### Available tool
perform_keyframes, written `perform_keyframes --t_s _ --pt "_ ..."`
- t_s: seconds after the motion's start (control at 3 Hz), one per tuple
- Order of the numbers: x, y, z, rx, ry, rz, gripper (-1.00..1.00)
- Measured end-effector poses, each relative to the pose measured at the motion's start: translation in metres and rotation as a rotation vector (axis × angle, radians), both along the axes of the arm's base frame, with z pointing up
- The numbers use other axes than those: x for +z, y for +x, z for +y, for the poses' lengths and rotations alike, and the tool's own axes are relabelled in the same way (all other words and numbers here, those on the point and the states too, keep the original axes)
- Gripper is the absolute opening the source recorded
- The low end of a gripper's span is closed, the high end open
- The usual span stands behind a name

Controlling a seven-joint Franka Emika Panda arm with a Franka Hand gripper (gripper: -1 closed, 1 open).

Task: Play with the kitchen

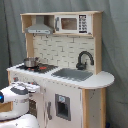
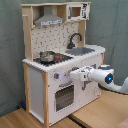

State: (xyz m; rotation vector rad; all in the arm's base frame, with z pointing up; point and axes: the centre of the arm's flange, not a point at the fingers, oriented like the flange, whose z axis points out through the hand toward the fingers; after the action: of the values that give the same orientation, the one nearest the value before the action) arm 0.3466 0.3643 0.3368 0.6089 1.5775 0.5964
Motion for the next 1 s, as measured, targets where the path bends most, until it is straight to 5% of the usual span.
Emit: perform_keyframes --t_s 0.33,1.0 --pt "0.0006 0.0001 -0.0005 -0.001 0.001 -0.001 -1.0" --pt "0.0025 0.0012 -0.0084 -0.035 0.194 -0.001 -1.0"
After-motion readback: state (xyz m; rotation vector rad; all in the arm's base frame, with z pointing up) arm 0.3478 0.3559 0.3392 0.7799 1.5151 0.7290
